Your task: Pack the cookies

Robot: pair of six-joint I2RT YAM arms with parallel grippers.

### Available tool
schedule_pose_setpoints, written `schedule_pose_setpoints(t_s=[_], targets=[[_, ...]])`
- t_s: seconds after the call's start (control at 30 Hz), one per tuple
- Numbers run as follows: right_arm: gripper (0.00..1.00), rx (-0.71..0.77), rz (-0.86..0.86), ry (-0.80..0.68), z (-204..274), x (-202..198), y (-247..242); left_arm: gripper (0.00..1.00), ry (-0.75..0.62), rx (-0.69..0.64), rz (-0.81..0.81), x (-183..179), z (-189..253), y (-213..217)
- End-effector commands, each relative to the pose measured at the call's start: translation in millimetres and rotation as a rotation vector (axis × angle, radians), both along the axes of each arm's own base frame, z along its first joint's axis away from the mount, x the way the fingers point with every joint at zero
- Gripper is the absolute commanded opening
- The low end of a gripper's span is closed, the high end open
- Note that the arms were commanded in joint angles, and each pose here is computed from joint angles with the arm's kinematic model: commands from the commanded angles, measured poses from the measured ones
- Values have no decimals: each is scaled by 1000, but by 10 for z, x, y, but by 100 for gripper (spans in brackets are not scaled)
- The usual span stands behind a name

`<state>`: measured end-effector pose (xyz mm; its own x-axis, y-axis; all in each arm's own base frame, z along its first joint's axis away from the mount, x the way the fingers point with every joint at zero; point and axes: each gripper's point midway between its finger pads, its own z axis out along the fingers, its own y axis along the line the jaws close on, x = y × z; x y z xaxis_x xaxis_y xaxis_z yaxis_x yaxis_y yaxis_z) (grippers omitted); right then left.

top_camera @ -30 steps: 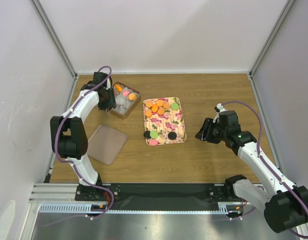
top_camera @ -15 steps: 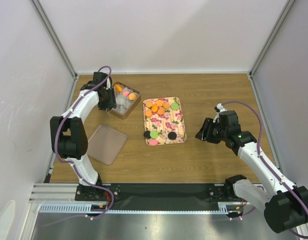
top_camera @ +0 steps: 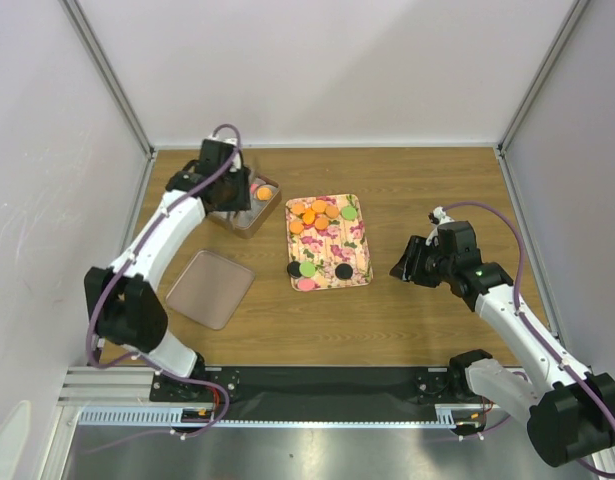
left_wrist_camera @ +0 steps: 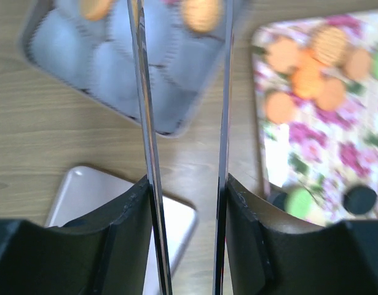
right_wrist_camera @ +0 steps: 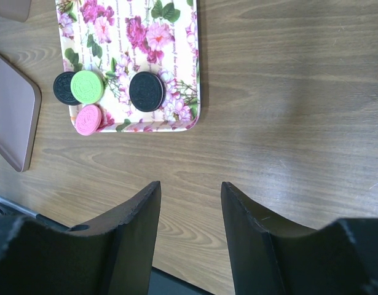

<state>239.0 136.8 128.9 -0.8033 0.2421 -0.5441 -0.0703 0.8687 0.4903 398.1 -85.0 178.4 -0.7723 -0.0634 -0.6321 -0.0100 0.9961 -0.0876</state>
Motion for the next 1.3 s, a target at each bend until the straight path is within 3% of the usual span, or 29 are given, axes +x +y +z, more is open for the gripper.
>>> schedule_pose_setpoints(t_s=[0.0,0.2,0.4,0.8,1.27], targets=[[50,-2,-7,-65,137,80,-18,50,-83,-1,-126,-279,301,-455],[50,-11,-14,-63,123,88,-35,50,-63,-40,-286,-735,131,-1154],[50,-16,-19,-65,123,89,-50,50,-1,-43,-382,-1042,-134,-1560],[50,-12,-19,-69,142,79,-50,50,94,-10,-410,-1085,-621,-1712],[50,-10,-21,-72,145,78,-56,50,121,30,-413,-981,-803,-1751]])
